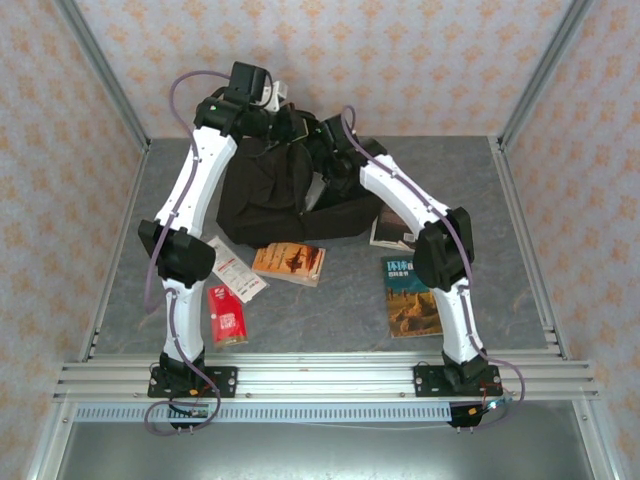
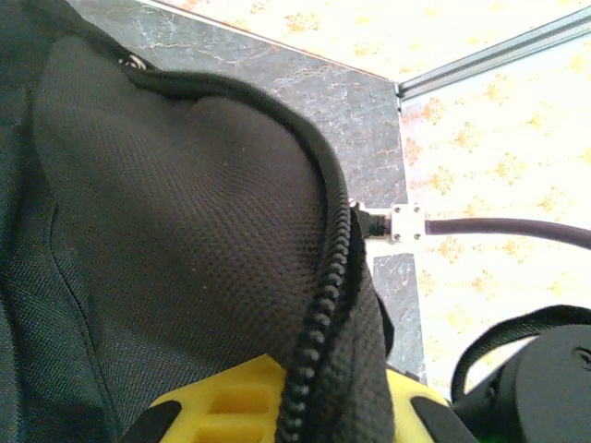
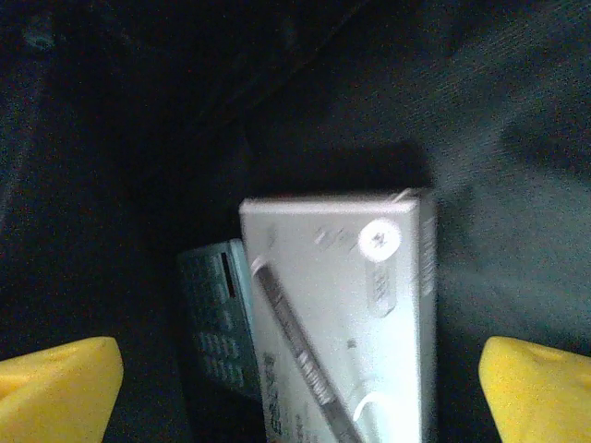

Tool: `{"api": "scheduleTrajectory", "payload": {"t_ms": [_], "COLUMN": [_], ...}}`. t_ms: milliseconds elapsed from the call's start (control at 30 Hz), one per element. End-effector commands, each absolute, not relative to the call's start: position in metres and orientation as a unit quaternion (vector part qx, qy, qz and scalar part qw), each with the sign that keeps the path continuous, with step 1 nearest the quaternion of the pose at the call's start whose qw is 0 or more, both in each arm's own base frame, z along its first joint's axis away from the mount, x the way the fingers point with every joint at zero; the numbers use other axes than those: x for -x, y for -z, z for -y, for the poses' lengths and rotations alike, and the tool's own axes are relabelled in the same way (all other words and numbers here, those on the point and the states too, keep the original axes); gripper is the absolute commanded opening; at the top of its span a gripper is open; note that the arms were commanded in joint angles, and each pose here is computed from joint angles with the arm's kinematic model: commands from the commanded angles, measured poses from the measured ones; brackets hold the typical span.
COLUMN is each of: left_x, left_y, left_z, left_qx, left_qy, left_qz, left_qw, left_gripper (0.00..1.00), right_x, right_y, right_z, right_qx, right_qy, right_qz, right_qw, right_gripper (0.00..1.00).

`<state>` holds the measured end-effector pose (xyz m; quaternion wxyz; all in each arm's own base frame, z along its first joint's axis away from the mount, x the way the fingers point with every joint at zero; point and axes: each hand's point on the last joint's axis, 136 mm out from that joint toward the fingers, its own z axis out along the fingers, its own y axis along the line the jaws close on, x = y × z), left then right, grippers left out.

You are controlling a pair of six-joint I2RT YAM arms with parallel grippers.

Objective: Pack books, pencil case, and school supplies into a backpack

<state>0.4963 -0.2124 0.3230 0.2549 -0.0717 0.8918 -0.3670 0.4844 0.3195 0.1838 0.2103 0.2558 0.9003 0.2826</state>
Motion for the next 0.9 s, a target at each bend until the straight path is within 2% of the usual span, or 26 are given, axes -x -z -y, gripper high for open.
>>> {"api": "scheduleTrajectory", "payload": {"t_ms": [0,267,367,433,600,700,867], "left_x": [-0.487,-0.498,-0.504,-0.508,-0.522,-0.535,-0.551], "left_y": [-0.389,-0.371,-0.365,-0.362,-0.353,-0.336,-0.29], "left_z": [0.214,0.195,0.188,0.183,0.169,0.166,0.172], "left_qx": [0.038,0.061,0.07,0.073,0.085,0.095,0.103], "left_qy": [0.415,0.383,0.362,0.347,0.322,0.316,0.311], "left_qz": [-0.85,-0.865,-0.872,-0.875,-0.879,-0.884,-0.898], "left_qw": [0.321,0.317,0.323,0.329,0.341,0.333,0.293], "left_gripper": [0.0,0.0,0.0,0.0,0.0,0.0,0.0], "right_x": [-0.48,-0.428,-0.398,-0.377,-0.312,-0.281,-0.262], "right_y": [-0.218,-0.284,-0.279,-0.265,-0.198,-0.156,-0.119], "right_z": [-0.321,-0.269,-0.245,-0.238,-0.261,-0.279,-0.314], "right_qx": [-0.253,-0.118,-0.097,-0.084,-0.069,-0.082,-0.096], "right_qy": [-0.337,-0.258,-0.215,-0.219,-0.302,-0.332,-0.38], "right_qz": [-0.881,-0.895,-0.907,-0.914,-0.93,-0.928,-0.915], "right_qw": [0.218,0.345,0.349,0.332,0.2,0.146,0.099], "right_gripper": [0.99,0.96,0.95,0.92,0.83,0.81,0.81]}}
